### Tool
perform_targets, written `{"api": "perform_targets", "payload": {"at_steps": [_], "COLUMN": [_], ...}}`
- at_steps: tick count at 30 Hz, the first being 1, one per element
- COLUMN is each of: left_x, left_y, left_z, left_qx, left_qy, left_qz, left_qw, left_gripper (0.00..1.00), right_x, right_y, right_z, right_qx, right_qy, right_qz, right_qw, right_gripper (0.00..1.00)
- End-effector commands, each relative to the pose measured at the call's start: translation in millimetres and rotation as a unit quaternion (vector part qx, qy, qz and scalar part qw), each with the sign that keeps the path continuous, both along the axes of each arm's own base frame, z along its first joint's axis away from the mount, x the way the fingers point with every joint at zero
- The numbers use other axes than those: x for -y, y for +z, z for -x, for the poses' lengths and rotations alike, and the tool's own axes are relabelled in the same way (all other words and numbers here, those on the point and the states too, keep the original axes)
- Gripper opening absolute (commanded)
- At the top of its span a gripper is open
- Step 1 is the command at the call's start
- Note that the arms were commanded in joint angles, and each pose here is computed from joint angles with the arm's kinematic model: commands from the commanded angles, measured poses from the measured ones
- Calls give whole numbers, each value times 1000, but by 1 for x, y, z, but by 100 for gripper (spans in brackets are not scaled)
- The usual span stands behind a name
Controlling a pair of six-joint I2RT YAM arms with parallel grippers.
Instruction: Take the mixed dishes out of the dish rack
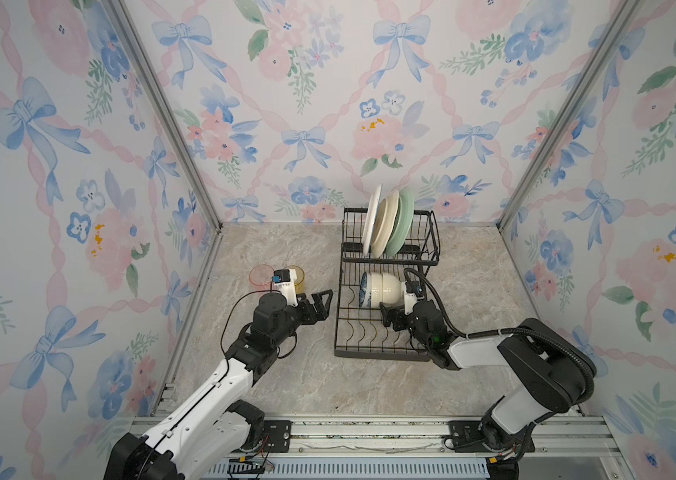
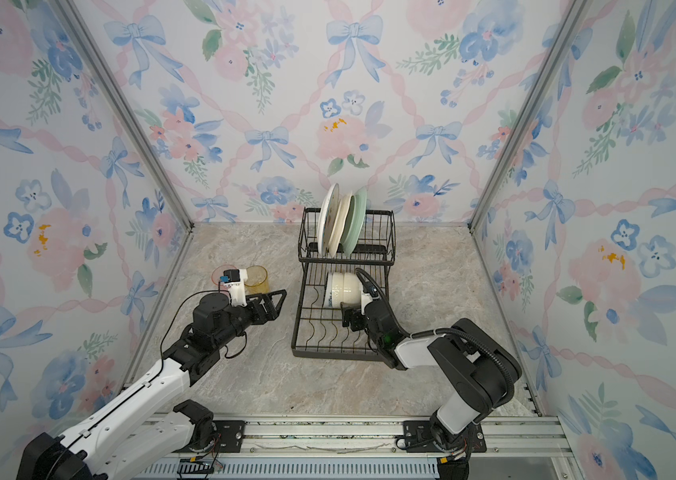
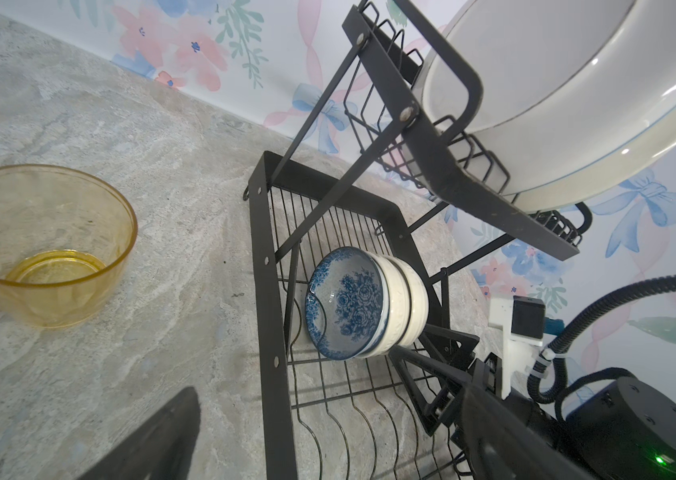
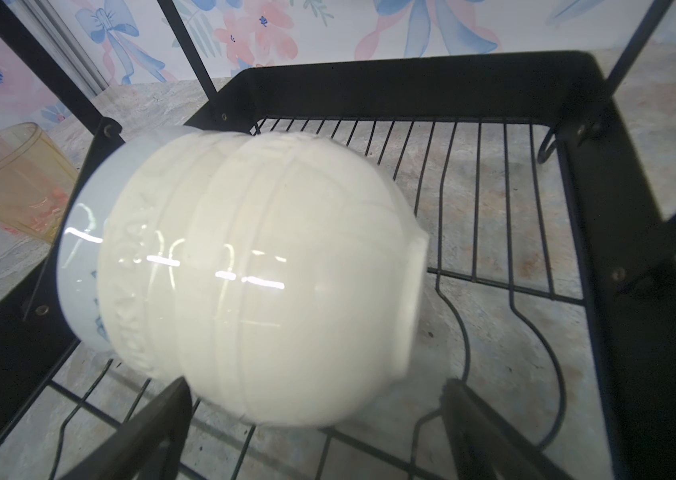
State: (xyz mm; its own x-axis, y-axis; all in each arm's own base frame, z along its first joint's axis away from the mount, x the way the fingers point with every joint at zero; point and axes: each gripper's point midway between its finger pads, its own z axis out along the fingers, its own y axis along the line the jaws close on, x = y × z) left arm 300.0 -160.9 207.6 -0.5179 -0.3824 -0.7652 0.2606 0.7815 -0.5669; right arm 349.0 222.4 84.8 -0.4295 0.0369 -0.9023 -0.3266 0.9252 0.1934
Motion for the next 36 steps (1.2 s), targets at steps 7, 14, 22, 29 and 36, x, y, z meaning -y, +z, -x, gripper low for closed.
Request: {"api": "perform_targets", "payload": {"at_steps": [7,14,22,29,36], "left_x": [1,3,6,7,7], "left_y": [-6,-9,-12,-12,-15], "left_z": [0,0,-1,-2,-2], "left_qx": [-5,-10,-17,-19,-23], "left_qy": [-6,-9,-15,-17,-17], "left_qz": [2,2,3,3,2], "left_qw": [1000,1000,1000,1000,1000], "left_gripper": [98,98,98,98,98], "right_x": [-7,-15,-12,-8,-7], "right_y": [5,6,11,23,32], "right_z": [-12,-15,-17,-20,-22], "right_qx": [37,47,58,83,94], "right_qy": [12,35,34,28,26], "right_qz": [13,-10,10,30,37], "right_qw": [999,998,998,996,995], "right_gripper": [87,78,78,77,76]}}
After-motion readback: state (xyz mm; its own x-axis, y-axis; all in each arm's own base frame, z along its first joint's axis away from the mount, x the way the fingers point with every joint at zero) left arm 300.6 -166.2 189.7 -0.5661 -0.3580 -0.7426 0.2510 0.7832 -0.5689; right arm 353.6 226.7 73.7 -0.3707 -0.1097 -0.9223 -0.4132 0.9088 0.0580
